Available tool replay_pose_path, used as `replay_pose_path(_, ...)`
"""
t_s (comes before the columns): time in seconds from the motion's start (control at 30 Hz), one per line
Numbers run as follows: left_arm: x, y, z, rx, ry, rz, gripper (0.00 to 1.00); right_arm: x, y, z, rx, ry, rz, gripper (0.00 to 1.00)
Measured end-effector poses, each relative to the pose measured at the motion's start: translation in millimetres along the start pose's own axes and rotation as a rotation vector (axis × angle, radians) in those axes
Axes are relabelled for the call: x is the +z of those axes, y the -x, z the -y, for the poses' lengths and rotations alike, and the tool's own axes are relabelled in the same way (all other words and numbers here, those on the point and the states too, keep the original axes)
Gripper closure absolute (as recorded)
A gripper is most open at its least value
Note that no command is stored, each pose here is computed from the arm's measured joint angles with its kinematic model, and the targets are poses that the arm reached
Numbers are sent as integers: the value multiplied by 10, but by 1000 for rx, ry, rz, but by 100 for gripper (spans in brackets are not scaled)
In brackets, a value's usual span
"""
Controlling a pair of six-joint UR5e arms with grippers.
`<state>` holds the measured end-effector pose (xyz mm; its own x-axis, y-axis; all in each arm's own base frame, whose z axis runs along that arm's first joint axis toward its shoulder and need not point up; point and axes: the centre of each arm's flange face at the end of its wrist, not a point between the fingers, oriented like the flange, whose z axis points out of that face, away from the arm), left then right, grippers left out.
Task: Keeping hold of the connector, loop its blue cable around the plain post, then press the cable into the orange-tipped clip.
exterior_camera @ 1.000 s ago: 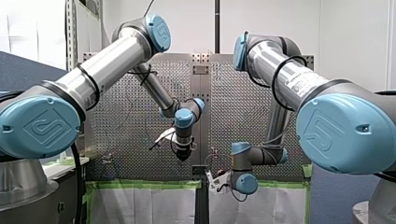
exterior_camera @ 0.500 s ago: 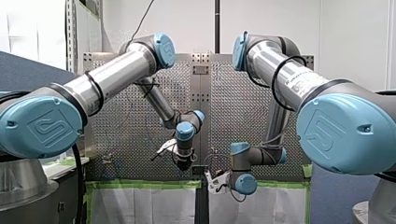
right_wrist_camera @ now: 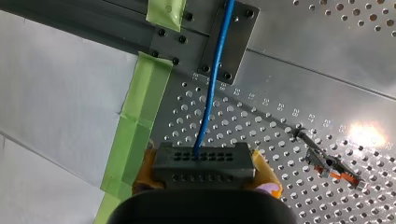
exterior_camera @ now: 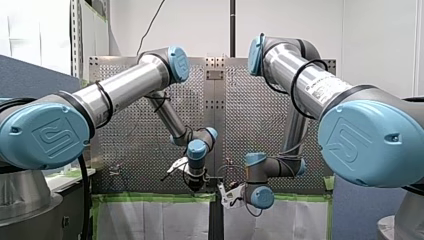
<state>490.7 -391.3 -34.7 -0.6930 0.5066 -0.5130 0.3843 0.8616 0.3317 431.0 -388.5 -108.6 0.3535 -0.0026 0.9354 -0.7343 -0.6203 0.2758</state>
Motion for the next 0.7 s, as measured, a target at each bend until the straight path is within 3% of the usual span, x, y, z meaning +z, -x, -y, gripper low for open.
replay_pose_path(0.43, 18, -14, 62, -4, -31, 5, 0, -10, -10, 47, -1, -9, -1, 100)
replay_pose_path(0.7, -25, 2, 213, 0, -109, 19, 0, -11, -14, 58, -2, -10, -3, 100)
